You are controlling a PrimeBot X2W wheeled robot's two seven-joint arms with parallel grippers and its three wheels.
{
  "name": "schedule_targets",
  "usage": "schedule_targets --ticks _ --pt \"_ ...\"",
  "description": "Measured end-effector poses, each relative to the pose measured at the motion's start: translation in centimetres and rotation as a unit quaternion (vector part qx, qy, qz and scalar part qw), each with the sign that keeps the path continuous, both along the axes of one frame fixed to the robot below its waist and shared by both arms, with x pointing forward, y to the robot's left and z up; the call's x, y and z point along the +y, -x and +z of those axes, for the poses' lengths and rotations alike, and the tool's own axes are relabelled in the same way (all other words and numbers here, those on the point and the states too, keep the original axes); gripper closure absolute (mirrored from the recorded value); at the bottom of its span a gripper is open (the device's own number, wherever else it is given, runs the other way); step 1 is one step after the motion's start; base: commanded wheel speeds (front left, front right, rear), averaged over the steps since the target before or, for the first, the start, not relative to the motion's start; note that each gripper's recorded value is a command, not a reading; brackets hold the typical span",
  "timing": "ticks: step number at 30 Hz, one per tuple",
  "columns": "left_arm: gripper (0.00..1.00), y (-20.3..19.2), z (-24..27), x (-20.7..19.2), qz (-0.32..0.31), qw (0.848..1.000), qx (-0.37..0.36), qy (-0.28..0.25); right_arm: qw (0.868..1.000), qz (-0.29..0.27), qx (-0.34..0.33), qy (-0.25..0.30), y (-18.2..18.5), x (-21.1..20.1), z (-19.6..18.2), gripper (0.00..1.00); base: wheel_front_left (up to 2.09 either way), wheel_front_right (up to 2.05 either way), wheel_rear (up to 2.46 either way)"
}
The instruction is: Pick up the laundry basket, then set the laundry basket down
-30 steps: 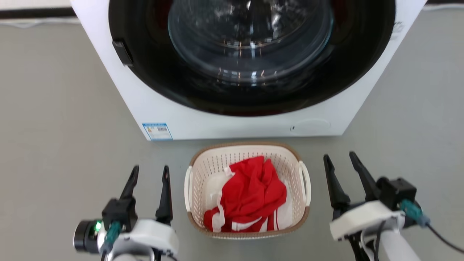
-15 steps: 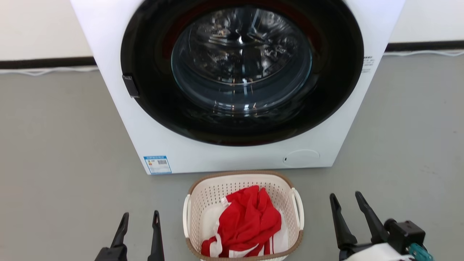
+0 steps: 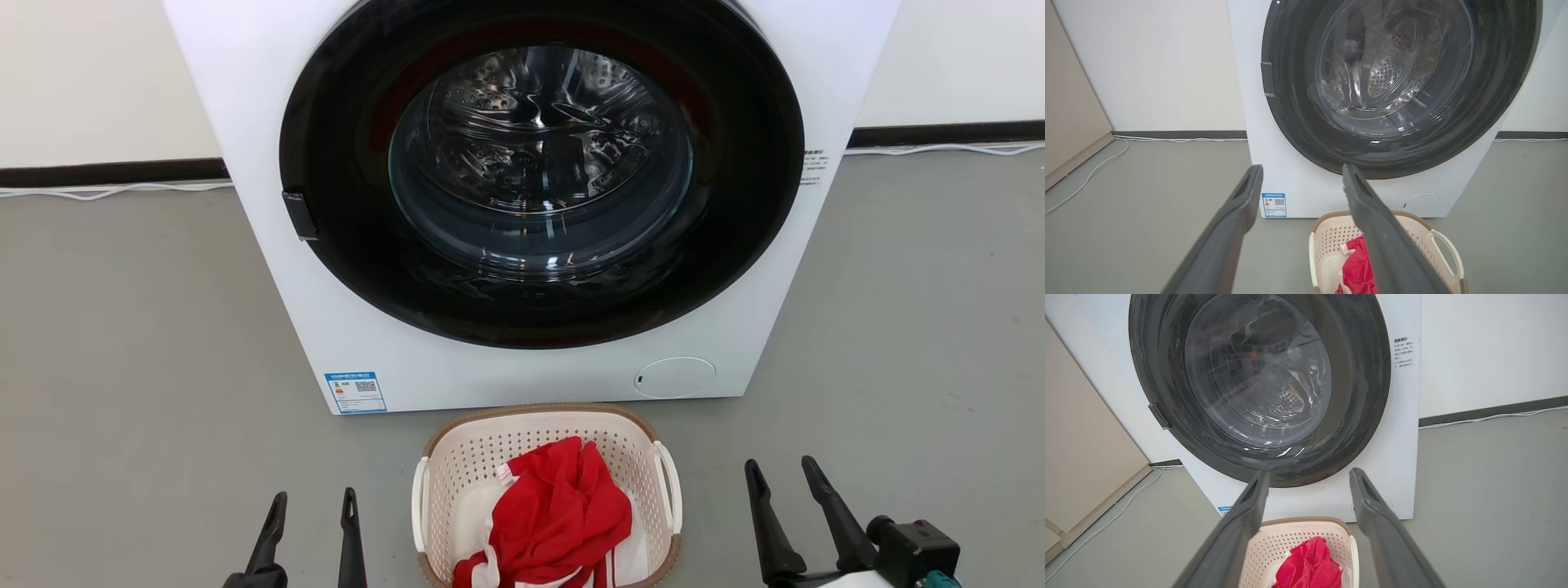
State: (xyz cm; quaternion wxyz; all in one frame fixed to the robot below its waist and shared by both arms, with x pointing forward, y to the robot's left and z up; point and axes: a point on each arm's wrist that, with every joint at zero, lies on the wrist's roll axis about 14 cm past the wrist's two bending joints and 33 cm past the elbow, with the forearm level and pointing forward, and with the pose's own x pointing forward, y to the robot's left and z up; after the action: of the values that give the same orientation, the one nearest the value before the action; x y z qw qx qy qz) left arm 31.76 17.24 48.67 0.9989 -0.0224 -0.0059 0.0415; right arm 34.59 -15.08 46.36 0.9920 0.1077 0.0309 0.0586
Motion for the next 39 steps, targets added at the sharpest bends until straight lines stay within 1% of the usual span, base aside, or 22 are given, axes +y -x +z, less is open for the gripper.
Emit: schedule_targets --ticks 13,14,20,30,39 --pt "0.00 -0.2 0.1 -0.3 -0.008 1.000 -0.002 0.003 1.000 -0.010 0.001 -0.001 0.0 -0.6 -0.1 0.00 0.00 0.00 0.00" --pt "1.00 -0.1 -0.1 -0.3 -0.008 1.000 0.002 0.003 1.000 -0.010 0.006 -0.001 0.1 -0.6 -0.4 1.00 0.00 0.00 0.00" --pt "1.00 0.4 -2.2 -0.4 -0.010 0.999 0.037 0.006 0.999 -0.013 0.051 -0.004 1.5 -0.8 -3.0 1.00 0.00 0.00 0.00" --pt "1.00 0.5 -3.1 -0.1 0.001 0.996 0.056 0.067 0.996 -0.033 0.061 -0.055 1.4 -1.3 -3.1 1.00 0.00 0.00 0.00" --pt "1.00 0.5 -3.9 0.2 0.007 0.990 0.074 0.123 0.991 -0.050 0.070 -0.102 1.3 -1.7 -3.2 1.00 0.00 0.00 0.00"
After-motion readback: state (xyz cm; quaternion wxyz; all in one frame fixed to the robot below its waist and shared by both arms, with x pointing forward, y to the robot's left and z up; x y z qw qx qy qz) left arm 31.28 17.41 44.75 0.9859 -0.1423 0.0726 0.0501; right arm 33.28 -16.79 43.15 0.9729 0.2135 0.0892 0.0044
